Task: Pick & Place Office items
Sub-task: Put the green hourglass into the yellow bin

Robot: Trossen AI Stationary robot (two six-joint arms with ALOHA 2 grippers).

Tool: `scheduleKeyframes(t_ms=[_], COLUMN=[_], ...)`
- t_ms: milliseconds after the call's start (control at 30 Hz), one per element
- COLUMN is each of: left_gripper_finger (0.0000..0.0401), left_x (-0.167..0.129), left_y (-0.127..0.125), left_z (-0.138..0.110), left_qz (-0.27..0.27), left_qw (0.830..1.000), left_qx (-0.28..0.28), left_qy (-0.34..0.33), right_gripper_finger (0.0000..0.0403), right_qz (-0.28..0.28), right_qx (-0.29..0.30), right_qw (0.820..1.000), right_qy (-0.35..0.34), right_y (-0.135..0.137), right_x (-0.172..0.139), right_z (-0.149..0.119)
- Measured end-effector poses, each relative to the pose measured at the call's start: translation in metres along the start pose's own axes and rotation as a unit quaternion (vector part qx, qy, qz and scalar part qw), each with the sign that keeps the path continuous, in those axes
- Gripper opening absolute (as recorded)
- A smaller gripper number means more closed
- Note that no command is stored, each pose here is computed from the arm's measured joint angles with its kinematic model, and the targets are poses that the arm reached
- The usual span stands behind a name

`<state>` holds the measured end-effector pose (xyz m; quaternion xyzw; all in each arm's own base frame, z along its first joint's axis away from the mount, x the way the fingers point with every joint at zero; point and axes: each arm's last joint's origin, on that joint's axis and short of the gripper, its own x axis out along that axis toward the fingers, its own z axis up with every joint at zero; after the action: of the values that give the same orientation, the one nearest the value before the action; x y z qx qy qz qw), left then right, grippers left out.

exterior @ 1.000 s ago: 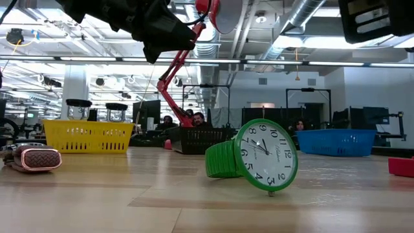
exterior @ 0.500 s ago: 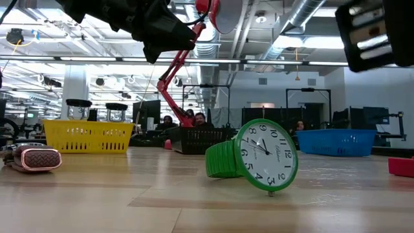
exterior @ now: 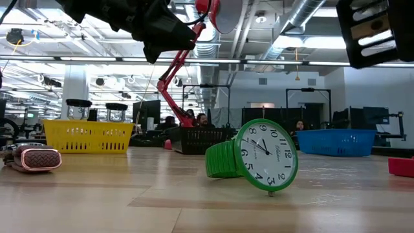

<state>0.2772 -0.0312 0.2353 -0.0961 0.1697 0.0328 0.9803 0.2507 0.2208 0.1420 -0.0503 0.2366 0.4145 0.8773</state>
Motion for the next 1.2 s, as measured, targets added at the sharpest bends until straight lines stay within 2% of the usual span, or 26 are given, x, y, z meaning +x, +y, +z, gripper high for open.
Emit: scheduleKeyframes(t_ms=[333, 700, 1200], left_gripper_finger=[0.0111, 0.0110, 0.0110], left_x=[0.0000, 0.0000, 0.0000], left_y=[0.0000, -0.0001, -0.0001], left_z=[0.0000, 0.0001, 0.0005], left_qz=[0.000, 0.000, -0.001], left_qw=[1.000, 1.000, 1.000], left_qx=[0.000, 0.000, 0.000], left_qy=[0.000, -0.001, -0.003], right_gripper_finger=[0.0263, 0.0227, 0.0221], right_qz=[-0.001, -0.001, -0.001], right_qx=[-0.002, -0.001, -0.002], right_qw=[1.000, 1.000, 1.000], right_qy=[-0.005, -0.008, -0.013], right_y=[-0.0005, -0.0008, -0.0007], right_x=[-0.0001, -0.0002, -0.0002], right_z=[0.0012, 0.0018, 0.0027])
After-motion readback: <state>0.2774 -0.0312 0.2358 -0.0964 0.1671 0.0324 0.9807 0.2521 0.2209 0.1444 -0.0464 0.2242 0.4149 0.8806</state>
